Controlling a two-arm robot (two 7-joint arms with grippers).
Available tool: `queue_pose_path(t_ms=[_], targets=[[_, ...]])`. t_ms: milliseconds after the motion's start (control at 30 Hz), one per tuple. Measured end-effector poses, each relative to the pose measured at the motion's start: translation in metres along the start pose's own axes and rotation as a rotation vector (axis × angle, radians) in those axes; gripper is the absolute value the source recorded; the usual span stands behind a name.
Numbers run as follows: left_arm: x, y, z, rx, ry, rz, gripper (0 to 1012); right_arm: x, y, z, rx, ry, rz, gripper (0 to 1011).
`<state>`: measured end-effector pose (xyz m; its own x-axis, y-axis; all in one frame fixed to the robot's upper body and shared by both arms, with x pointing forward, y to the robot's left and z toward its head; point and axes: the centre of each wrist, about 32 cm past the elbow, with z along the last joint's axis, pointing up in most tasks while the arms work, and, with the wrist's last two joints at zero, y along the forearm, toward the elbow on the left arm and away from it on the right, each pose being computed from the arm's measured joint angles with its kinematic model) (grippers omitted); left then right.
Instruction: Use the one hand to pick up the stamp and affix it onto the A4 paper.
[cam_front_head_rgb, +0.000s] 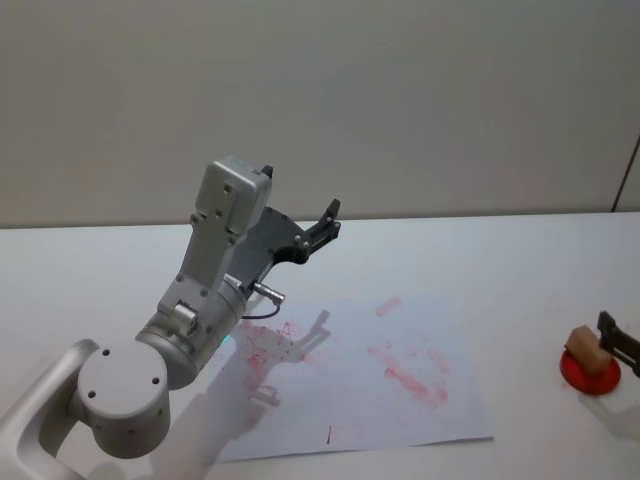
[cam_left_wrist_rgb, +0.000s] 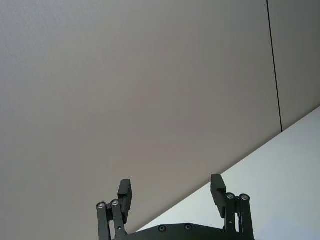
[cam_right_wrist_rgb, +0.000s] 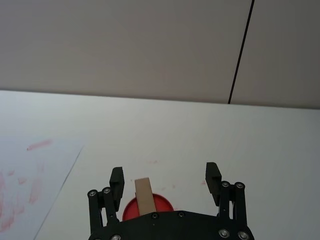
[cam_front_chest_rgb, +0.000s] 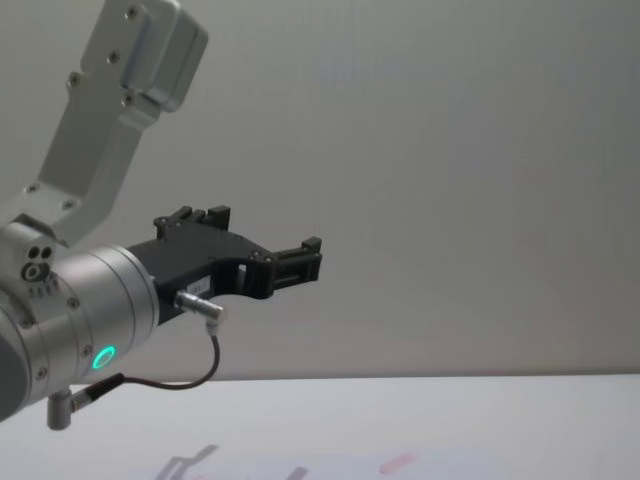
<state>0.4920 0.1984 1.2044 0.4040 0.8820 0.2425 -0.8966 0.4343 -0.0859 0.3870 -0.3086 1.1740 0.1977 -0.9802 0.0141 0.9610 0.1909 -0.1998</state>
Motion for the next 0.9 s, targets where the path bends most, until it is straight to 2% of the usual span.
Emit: queue_pose_path(t_ms=[267,500,900], targets=[[0.0,0.0,0.0,0.0,0.0,0.0,1001,0.006,-0.002,-0.004,-0.089,-0.006,0.011,1001],[0.0,0.0,0.0,0.0,0.0,0.0,1001,0.009,0.003,-0.007,-0.153,-0.02,0.034,1001],[0.0,0.0,0.0,0.0,0.0,0.0,1001,0.008,0.02,-0.011,-0.189,-0.047,0.08,1001]])
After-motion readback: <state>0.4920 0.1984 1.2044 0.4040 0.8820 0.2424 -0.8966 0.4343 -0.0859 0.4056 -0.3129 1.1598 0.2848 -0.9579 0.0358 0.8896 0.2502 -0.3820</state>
